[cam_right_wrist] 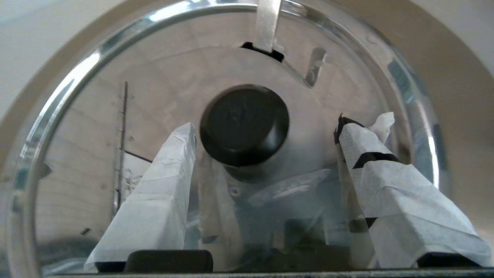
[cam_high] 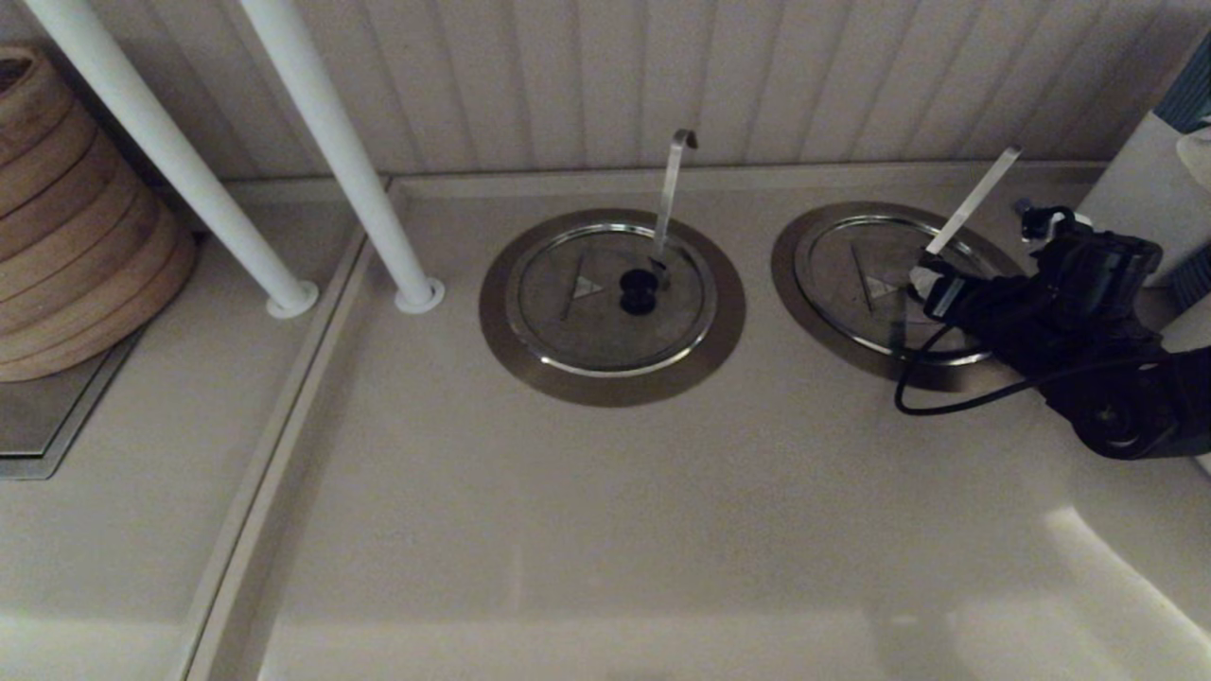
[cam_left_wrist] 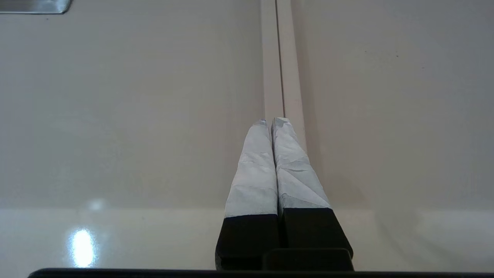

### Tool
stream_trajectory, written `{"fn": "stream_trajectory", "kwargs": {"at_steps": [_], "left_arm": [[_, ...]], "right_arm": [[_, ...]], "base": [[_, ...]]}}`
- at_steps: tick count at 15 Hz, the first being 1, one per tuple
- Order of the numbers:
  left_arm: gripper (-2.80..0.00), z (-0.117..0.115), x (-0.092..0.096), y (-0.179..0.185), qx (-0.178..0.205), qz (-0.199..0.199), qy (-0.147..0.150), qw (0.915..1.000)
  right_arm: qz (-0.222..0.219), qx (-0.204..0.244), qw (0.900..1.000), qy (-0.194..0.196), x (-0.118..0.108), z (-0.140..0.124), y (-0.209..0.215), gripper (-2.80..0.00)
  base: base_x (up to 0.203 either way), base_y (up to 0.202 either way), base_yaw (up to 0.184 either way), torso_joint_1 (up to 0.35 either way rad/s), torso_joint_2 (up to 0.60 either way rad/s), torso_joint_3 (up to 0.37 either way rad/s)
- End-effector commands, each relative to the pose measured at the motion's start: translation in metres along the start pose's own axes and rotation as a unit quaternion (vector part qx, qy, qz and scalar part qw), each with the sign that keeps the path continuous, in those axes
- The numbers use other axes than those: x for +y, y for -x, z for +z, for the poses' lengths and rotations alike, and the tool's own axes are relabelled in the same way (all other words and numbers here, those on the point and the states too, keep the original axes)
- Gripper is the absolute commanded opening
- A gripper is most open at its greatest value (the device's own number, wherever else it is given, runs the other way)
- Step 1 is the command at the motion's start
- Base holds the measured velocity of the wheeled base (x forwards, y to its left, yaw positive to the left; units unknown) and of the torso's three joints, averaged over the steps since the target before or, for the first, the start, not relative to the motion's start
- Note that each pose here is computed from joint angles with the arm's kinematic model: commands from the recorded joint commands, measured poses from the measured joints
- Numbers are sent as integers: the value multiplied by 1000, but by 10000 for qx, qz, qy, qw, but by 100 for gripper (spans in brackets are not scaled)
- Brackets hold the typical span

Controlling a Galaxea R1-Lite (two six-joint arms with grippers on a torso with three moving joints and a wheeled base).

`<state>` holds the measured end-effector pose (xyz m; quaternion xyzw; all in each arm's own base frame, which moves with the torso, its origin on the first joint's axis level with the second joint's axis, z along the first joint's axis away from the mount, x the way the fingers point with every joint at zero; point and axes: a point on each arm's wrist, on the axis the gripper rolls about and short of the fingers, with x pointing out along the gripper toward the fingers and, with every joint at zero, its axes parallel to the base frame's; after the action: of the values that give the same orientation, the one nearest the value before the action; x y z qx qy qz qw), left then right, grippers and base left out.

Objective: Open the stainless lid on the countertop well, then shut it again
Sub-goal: Open the lid

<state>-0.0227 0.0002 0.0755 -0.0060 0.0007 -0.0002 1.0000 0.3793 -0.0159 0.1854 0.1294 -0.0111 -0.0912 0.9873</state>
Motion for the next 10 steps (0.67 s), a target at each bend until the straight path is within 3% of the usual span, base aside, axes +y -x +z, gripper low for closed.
{"fn": "stream_trajectory", "kwargs": {"at_steps": [1, 10], "left_arm": [[-280, 0, 0, 0, -1, 2, 2, 10000], [-280, 0, 0, 0, -7, 2, 2, 10000]], "right_arm": [[21, -52, 10000, -60, 2, 0, -4, 0], [194, -127, 9996, -145, 13, -6, -8, 0]], "base": [[0, 0, 0, 0, 0, 0], [0, 0, 0, 0, 0, 0]]}}
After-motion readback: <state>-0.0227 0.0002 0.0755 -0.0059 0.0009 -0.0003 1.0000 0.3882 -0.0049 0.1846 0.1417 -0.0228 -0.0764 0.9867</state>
